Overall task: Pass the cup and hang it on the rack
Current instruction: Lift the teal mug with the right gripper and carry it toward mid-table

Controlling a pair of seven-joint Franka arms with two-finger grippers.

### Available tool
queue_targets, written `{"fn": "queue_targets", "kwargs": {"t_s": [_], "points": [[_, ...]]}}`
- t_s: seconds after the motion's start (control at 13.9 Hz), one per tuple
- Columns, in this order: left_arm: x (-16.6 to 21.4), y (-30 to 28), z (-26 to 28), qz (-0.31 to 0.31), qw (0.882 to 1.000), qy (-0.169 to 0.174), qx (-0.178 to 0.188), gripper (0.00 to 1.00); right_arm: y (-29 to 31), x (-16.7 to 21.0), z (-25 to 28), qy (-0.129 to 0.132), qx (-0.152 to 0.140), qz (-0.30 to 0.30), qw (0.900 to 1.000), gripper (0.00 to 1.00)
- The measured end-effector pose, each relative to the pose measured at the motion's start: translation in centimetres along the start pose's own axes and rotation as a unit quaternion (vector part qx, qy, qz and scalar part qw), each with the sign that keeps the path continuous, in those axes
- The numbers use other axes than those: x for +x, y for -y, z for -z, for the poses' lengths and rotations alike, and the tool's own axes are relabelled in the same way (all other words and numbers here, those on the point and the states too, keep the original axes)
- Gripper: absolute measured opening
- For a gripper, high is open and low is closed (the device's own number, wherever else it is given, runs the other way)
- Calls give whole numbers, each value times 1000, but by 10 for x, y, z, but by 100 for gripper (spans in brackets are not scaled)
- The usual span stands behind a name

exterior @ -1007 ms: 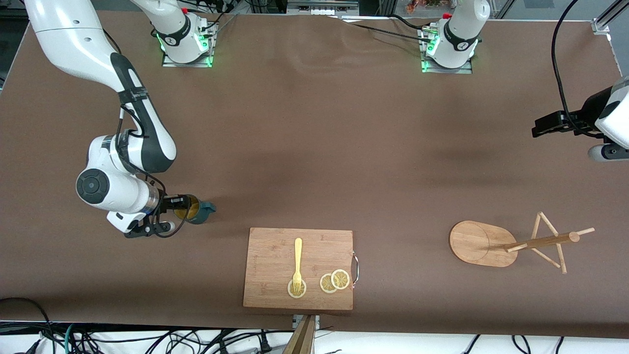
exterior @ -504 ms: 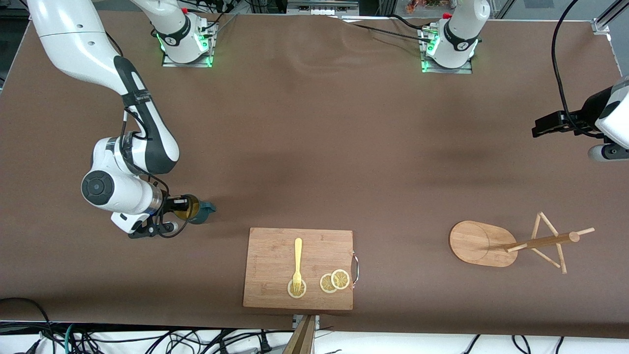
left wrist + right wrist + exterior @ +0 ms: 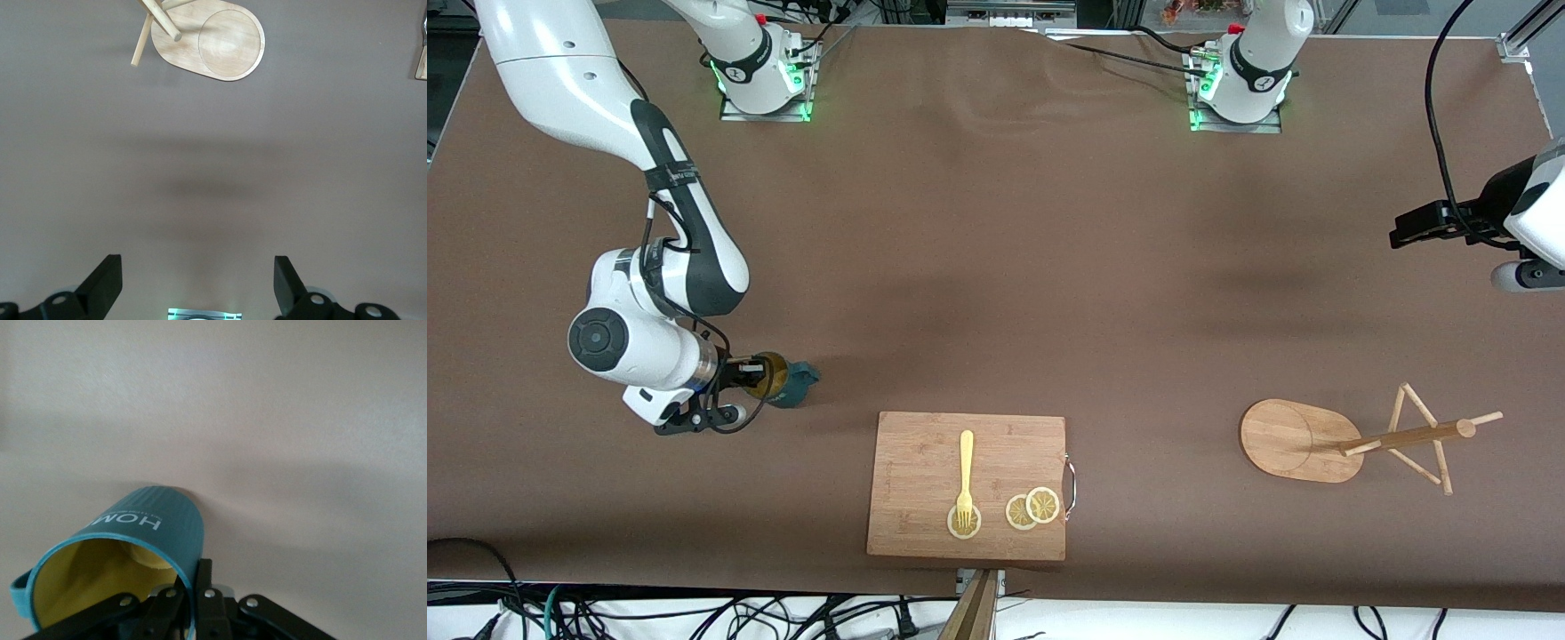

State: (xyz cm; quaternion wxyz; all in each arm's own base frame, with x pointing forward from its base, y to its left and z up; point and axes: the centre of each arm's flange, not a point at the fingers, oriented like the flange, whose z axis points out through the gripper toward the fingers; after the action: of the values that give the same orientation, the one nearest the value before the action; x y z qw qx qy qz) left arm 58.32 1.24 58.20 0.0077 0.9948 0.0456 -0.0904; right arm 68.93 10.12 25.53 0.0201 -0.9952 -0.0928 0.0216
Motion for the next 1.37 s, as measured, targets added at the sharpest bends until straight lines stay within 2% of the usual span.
{"fn": "queue_targets", "kwargs": {"t_s": [0.14,0.29,0.65,0.86,1.08,1.37], "points": [[0,0,0,0,1000,0,0,100,16,4,7,-3,1,7,1000,4],[0,0,0,0,1000,0,0,100,49,6,12,4,1,-12,1000,4],[0,0,0,0,1000,0,0,100,185,-7,28,26,-8,-55,998,4],[0,0,0,0,1000,0,0,100,282,-36,23,29,-15,-67,997,4],[0,-1,5,-1,1000,-7,0,100,391,-86,9,25,-20,-87,996,4],[-1,-1,12,-1,1000,-15,-1,100,491,-138,-15,-3,2,-98,995,4]]}}
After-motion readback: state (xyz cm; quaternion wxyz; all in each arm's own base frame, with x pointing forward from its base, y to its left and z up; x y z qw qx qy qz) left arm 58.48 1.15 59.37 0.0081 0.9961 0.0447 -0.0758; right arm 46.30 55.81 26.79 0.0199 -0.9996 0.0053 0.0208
